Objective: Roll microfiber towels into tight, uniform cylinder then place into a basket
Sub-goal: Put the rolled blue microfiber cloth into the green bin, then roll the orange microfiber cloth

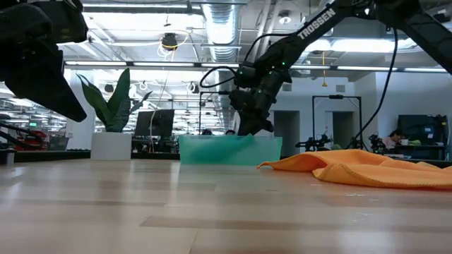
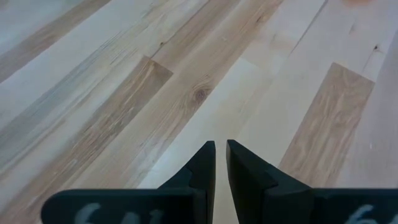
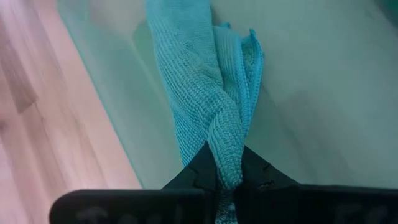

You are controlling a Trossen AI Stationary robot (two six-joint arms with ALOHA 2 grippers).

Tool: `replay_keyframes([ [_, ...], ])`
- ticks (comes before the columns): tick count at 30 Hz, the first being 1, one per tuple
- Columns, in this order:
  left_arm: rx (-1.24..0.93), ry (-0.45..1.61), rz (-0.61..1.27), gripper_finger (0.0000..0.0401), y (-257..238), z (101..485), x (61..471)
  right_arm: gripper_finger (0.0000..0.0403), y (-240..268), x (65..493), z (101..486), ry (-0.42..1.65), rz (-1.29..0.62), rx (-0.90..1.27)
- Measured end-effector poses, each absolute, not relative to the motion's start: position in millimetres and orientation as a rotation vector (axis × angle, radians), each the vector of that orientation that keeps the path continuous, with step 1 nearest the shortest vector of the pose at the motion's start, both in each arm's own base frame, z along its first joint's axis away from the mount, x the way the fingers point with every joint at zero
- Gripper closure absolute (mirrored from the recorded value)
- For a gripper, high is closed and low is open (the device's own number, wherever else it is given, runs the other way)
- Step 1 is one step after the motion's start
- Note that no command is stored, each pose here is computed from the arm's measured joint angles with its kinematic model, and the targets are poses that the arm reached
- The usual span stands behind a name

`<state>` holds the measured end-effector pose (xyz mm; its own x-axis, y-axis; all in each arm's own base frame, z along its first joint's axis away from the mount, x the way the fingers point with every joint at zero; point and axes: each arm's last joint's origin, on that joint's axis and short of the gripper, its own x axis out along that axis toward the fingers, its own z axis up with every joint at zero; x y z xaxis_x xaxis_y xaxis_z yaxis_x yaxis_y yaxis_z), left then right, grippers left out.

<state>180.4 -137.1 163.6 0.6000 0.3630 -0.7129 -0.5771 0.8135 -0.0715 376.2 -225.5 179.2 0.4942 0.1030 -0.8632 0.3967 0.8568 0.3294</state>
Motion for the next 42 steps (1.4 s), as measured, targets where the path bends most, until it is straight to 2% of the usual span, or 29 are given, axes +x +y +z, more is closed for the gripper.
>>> replay_keyframes([
  [6, -0.31, 0.748, 0.555, 0.0372, -137, 164, 180, 0.0356, -224, 377, 178, 1.076, -0.214, 0.481],
  [10, -0.31, 0.748, 0.555, 0.0372, -137, 164, 180, 0.0339, -219, 378, 178, 1.107, -0.228, 0.426],
  [22, -0.31, 0.748, 0.555, 0.0372, -137, 164, 180, 0.0221, -212, 381, 179, 1.124, -0.225, 0.386],
  [28, -0.31, 0.748, 0.555, 0.0372, -137, 164, 180, 0.0182, -210, 376, 177, 1.178, -0.224, 0.416],
  [35, -0.311, 0.748, 0.555, 0.0372, -137, 164, 180, 0.0175, -208, 371, 179, 1.215, -0.217, 0.428],
  [42, -0.308, 0.749, 0.555, 0.0372, -137, 164, 180, 0.0192, -196, 367, 214, 1.148, -0.208, 0.385],
])
